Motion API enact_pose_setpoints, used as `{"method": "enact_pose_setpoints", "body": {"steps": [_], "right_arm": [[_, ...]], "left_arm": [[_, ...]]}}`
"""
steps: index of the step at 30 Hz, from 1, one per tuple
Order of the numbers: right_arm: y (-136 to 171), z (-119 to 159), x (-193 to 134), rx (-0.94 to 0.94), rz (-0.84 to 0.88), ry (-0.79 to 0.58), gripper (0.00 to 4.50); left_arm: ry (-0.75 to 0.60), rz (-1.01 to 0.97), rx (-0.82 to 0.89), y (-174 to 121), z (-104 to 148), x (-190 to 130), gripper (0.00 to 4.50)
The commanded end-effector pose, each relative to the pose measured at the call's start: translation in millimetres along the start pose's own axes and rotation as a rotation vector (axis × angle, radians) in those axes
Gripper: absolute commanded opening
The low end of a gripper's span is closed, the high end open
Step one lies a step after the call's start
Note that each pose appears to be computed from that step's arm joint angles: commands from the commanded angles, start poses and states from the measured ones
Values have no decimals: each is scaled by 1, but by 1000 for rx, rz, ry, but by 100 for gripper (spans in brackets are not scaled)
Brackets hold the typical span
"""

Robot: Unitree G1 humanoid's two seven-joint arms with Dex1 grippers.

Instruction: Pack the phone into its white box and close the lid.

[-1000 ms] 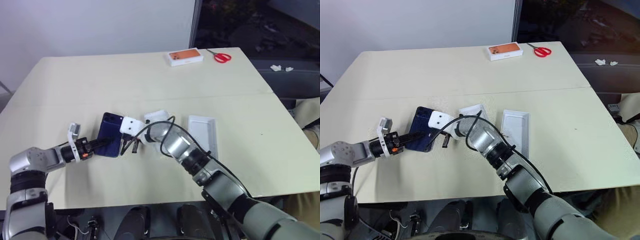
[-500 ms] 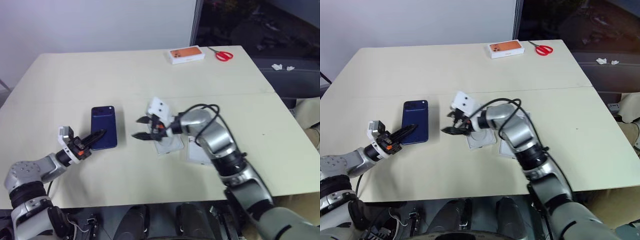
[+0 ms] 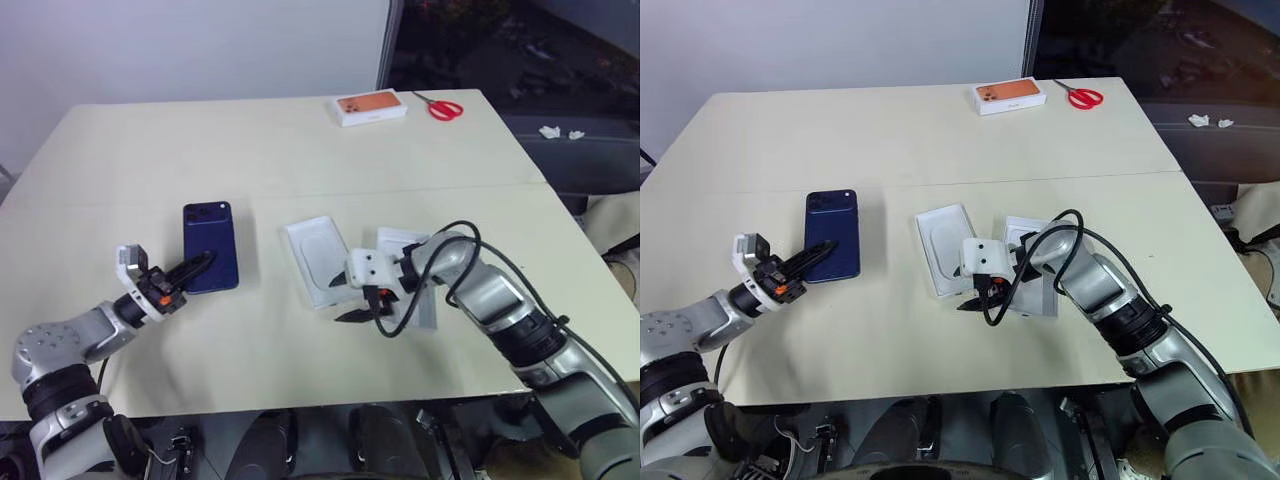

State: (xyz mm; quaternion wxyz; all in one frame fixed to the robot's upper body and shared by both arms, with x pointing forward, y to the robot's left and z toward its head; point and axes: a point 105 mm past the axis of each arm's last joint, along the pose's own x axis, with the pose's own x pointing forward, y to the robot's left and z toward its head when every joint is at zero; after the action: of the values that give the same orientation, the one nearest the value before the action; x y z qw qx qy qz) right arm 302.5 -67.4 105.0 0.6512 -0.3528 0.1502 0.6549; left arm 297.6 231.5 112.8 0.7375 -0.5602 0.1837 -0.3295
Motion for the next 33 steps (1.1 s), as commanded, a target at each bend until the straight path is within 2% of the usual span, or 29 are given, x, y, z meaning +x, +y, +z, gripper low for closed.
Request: {"method": "enact_pose_setpoints", "body": {"steps": [1,7,10,12,23,33], "right_arm": [[-8,6,1,-69,-21,0,326],[-11,-2,7,-57,-16,23,326],[-10,-1,9,-43,-3,15,241],[-10,2,12,-40,-3,-1,147],[-14,10,23,-35,-27,-14,147],[-32,36,60,29,-163,-55,147]], "left_arm": [[-10,-68,46,-16,5,4,0],[-4,-57,57,-16,3,4,0],[-4,-61,54,-17,3,4,0],[-4,-59,56,-17,3,4,0],[-6,-61,59,-18,2,6,0],[11,-101,123,-33,1,22,0]]}}
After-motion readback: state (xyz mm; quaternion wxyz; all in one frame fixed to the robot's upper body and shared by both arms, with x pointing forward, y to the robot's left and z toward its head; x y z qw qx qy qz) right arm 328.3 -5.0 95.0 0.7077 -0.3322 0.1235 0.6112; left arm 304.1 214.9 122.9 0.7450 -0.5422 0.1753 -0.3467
